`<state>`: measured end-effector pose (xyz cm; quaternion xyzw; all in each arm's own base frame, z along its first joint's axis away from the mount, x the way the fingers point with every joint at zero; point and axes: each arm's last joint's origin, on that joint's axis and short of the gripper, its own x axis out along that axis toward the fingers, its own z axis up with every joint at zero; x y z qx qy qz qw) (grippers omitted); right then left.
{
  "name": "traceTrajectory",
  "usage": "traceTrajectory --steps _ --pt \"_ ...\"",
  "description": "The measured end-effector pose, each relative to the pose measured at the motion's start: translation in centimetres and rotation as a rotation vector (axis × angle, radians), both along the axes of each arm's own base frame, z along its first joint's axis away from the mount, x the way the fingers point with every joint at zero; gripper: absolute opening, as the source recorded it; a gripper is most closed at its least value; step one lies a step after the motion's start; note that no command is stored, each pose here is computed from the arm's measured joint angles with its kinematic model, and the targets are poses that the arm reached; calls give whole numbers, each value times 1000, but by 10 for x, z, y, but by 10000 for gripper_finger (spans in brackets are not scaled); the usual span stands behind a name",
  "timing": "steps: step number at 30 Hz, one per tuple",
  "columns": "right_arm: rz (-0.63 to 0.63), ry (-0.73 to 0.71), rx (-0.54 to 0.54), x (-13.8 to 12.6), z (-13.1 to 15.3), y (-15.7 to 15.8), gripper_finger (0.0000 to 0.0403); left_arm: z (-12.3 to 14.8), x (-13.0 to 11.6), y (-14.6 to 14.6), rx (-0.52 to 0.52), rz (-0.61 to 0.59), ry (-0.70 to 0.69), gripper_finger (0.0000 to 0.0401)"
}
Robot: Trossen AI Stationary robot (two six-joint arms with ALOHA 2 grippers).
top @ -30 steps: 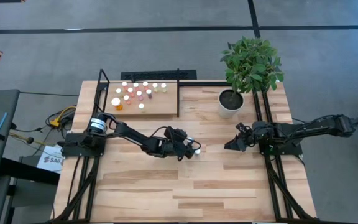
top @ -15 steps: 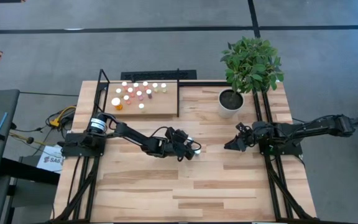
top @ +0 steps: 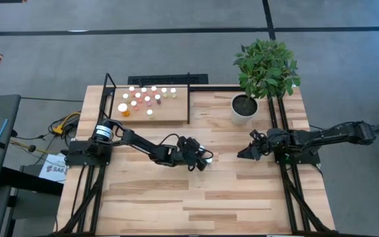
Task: Pick and place medicine bottles onto shelf by color
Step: Put the blue pill bottle on the shelf
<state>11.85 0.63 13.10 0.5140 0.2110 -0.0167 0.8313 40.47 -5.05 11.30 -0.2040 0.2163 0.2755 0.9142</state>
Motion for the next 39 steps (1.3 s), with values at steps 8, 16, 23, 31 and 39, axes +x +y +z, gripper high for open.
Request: traceTrajectory --steps 8,16,23,31,39 --pt "0 0 0 0 0 0 249 15 1 0 44 9 -50 88" --pt "0 0 0 0 0 0 249 53 -8 3 123 62 -79 90" --pt "0 0 0 0 0 0 249 99 -33 14 130 85 -22 90" --pt "0 1 0 0 0 0 249 153 -75 33 138 126 15 90" --pt "0 1 0 0 0 0 249 156 -104 60 94 306 146 90"
